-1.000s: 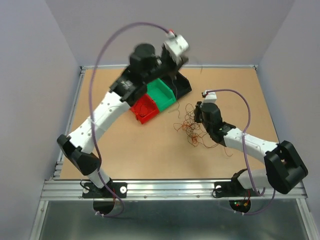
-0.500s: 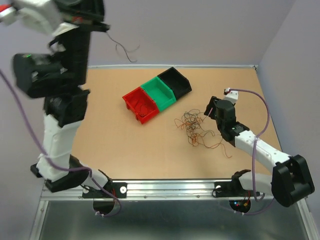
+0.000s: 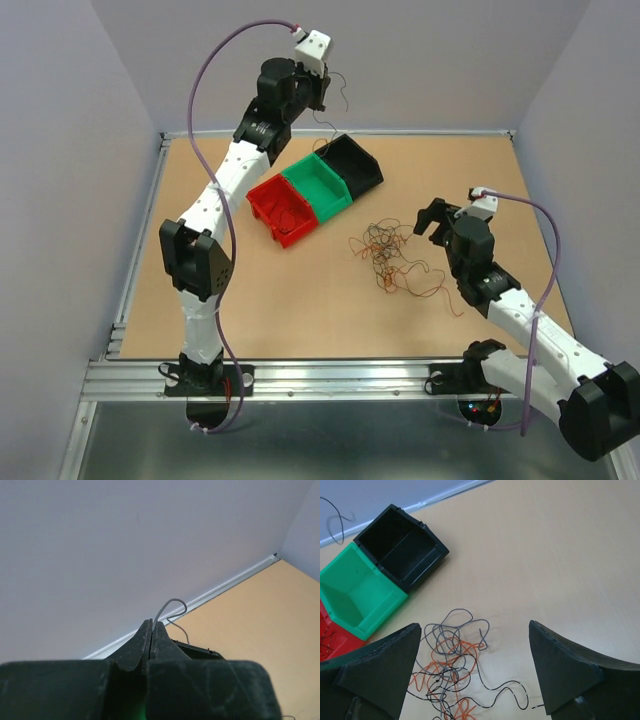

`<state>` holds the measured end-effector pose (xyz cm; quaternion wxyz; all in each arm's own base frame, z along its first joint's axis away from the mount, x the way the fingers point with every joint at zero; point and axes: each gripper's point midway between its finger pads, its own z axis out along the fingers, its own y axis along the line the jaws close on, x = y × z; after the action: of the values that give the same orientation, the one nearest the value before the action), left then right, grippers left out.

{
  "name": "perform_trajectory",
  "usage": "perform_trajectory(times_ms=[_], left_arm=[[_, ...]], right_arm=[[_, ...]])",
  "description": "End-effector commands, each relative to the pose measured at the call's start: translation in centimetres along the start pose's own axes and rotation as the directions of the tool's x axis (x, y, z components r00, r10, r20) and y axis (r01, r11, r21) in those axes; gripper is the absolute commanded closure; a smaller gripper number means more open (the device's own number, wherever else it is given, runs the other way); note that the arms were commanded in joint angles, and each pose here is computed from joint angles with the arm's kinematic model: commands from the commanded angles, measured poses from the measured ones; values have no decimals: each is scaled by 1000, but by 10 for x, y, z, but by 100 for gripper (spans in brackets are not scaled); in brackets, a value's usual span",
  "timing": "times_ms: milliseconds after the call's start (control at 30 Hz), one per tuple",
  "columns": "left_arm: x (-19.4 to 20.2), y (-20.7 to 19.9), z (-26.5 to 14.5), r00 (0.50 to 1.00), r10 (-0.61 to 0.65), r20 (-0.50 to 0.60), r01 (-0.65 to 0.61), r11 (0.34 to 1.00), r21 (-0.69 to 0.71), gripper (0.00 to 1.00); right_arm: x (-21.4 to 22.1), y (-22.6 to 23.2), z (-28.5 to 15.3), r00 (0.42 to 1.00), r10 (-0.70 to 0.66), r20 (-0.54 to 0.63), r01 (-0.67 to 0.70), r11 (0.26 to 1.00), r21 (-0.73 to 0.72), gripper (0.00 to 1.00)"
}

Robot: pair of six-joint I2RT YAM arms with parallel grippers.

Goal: Untangle the cables

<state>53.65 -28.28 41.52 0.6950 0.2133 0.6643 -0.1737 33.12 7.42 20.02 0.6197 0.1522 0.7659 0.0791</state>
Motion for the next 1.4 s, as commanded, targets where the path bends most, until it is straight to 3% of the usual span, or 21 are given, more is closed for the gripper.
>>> perform_trajectory(times_ms=[0,200,400,700,933,1067,1200,1300,1367], left_arm=[[-94,-9,-24,963,15,269,-30,998,51,100],[-15,-13,-1,991,26,128,-38,995,93,100],[8,-4,-8,995,25,96,-35,994,101,100],[3,3,-41,990,45,135,-61,991,116,100],[59,-9,-46,995,98,11,-98,976,193,100],[105,-6,-44,971,217,-100,-190,955,228,100],[151,2,-41,910,365,-197,-301,908,291,100],[191,5,-41,829,484,-281,-359,845,397,100],[202,5,-41,781,559,-278,-407,794,452,100]], right_arm=[[-1,-2,-4,1000,-1,20,1,1000,-13,6],[0,-2,-3,1000,-6,17,6,1000,-10,6],[1,1,-1,1000,-7,5,7,1000,-16,6],[2,3,-1,1000,-3,-1,3,1000,-30,6],[4,7,-1,1000,-13,-11,13,999,-50,8],[5,8,-1,1000,-21,-14,20,998,-58,9],[6,9,-1,1000,-25,-19,24,998,-66,9],[5,11,-1,999,-26,-20,24,997,-72,9],[7,11,-1,999,-27,-23,26,997,-73,9]])
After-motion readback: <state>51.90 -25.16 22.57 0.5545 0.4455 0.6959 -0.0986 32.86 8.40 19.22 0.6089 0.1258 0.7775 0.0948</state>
